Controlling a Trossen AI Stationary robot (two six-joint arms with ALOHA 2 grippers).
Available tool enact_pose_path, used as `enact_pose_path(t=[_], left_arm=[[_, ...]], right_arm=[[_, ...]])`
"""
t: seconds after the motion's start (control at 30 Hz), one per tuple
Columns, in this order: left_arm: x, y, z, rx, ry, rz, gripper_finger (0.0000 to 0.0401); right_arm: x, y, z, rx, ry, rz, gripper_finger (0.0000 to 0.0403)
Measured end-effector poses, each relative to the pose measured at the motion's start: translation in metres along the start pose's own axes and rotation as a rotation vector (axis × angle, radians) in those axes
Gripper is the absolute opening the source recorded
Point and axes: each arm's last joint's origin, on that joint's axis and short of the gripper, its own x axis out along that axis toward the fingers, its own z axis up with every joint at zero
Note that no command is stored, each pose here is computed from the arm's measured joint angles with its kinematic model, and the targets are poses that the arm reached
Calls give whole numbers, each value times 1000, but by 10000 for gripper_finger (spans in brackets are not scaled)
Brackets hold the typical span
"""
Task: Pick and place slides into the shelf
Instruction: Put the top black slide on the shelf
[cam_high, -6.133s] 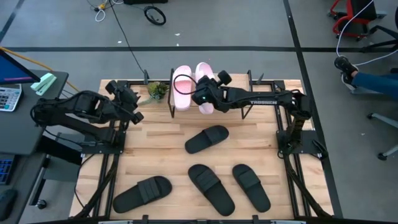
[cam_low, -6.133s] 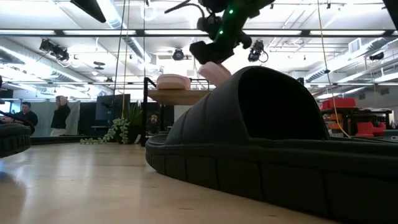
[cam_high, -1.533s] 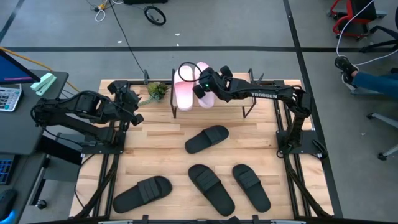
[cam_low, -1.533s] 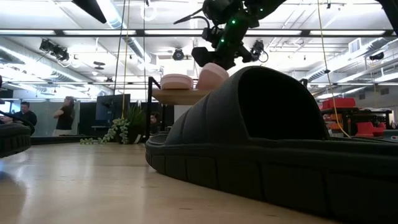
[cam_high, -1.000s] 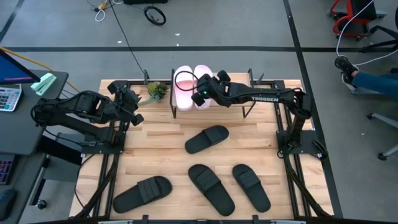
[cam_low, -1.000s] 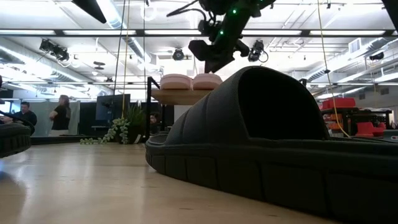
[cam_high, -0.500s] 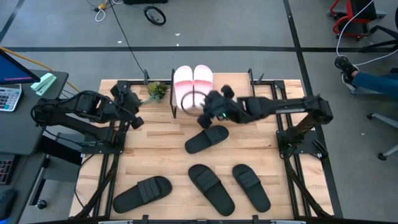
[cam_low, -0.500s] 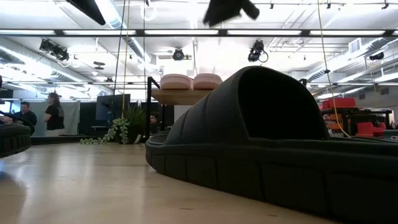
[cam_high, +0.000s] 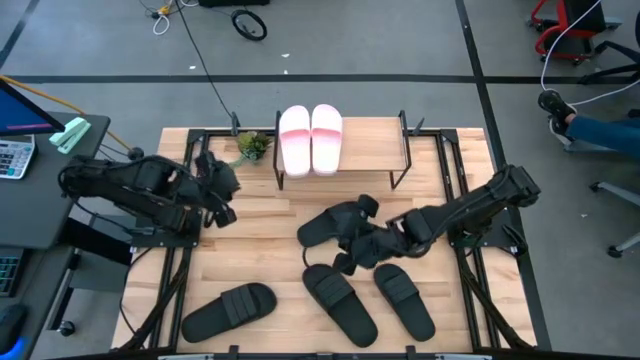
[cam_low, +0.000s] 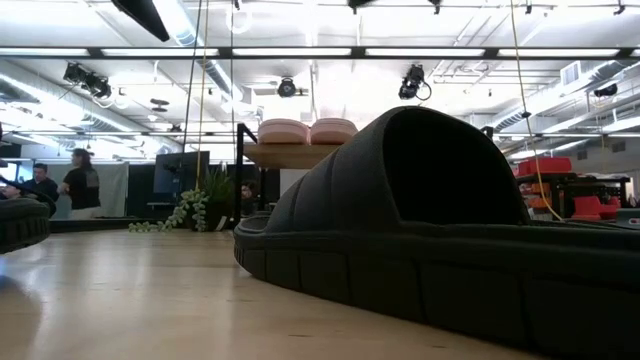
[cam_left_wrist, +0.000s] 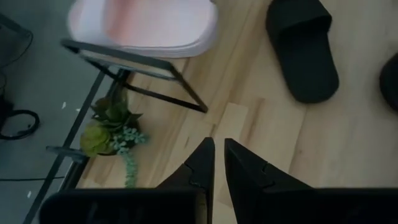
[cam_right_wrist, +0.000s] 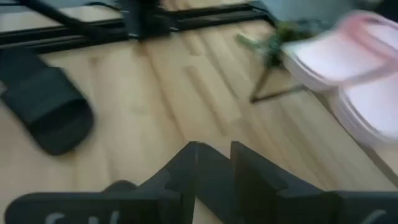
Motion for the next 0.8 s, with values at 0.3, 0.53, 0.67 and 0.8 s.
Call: enact_pose_path(t=[0.3, 0.53, 0.67, 0.8], left_arm=[[29, -44, 11, 139, 65, -11, 45], [48, -78, 14, 235, 78, -30, 44], [60, -96, 16, 279, 80, -40, 39], [78, -110, 16, 407, 113, -28, 37]], right_arm=[[-4, -23, 8, 138, -113, -216, 101], [-4, -25, 2, 151, -66, -220, 101], [-5, -23, 0, 199, -66, -211, 101], [-8, -19, -3, 204, -49, -186, 101]])
